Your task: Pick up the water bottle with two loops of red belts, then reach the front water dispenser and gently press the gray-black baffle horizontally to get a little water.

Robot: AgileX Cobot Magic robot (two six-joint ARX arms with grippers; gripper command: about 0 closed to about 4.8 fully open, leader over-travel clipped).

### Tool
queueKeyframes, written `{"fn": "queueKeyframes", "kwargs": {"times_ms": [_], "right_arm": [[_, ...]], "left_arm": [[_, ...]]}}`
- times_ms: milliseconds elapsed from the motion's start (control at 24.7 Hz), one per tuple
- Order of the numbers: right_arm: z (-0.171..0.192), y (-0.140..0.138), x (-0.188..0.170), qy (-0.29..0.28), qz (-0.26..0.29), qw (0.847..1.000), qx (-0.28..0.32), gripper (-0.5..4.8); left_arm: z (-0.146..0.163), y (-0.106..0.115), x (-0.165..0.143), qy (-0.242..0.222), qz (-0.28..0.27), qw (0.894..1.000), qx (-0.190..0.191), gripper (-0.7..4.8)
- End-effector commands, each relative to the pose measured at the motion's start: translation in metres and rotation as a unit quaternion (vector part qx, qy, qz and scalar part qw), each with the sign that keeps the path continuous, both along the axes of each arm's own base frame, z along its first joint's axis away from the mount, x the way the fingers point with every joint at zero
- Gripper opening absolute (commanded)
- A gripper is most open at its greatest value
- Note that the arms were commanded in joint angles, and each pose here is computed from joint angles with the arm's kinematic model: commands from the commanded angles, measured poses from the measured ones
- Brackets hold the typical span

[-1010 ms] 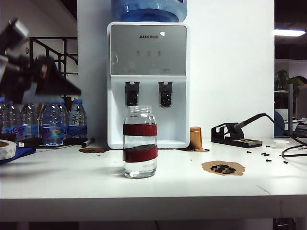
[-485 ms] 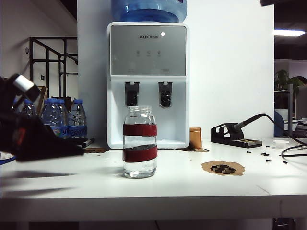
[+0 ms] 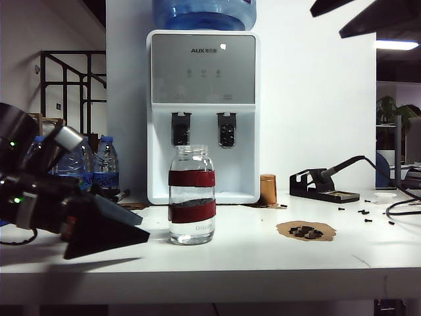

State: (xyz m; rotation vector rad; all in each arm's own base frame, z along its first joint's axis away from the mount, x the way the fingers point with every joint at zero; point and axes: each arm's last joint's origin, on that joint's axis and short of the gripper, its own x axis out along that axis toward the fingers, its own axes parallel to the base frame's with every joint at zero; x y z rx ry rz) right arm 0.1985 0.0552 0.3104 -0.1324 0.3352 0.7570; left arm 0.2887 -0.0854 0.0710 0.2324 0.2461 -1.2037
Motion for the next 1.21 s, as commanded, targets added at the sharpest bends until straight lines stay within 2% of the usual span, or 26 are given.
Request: {"fn": "queueKeyframes", "kwargs": {"times_ms": [40,162,242,283,404,566,1010,1212], "right_arm": [[-0.001,0.002,0.005,-0.031,0.01,0.999,0.012,4.79],[-0.012,0.002,0.007,-0.044,0.003,0.998,0.034,4.79],[-0.019,0.002,0.008,-0.051,0.002,0.998,0.04,4.79],[-0.022,0.003,0.007,-0.049,0.004,0.998,0.04,4.79],[-0.02,0.005,0.007,-0.058,0.01,0.997,0.042,4.79],[-0.018,0.007,0.008,-0.072,0.037,0.995,0.054,4.79],[-0.018,0.007,0.008,-0.066,0.037,0.995,0.061,4.79],[-0.019,0.008,0.008,-0.057,0.037,0.996,0.06,4.79]], "left_arm": [[0.0,-0.009,0.003,-0.035,0.025,0.999,0.014,4.78],[-0.001,-0.016,0.004,-0.03,0.02,0.999,0.006,4.79],[0.004,-0.022,0.009,-0.04,0.037,0.998,0.001,4.79],[0.008,-0.028,0.016,-0.032,0.055,0.998,-0.007,4.79],[0.013,-0.037,0.025,-0.009,0.06,0.998,-0.031,4.79],[0.017,-0.045,0.027,-0.017,0.052,0.998,-0.034,4.79],[0.017,-0.064,0.019,-0.019,0.022,0.999,-0.036,4.79],[0.017,-0.077,0.015,-0.038,0.044,0.998,-0.028,4.79]]}}
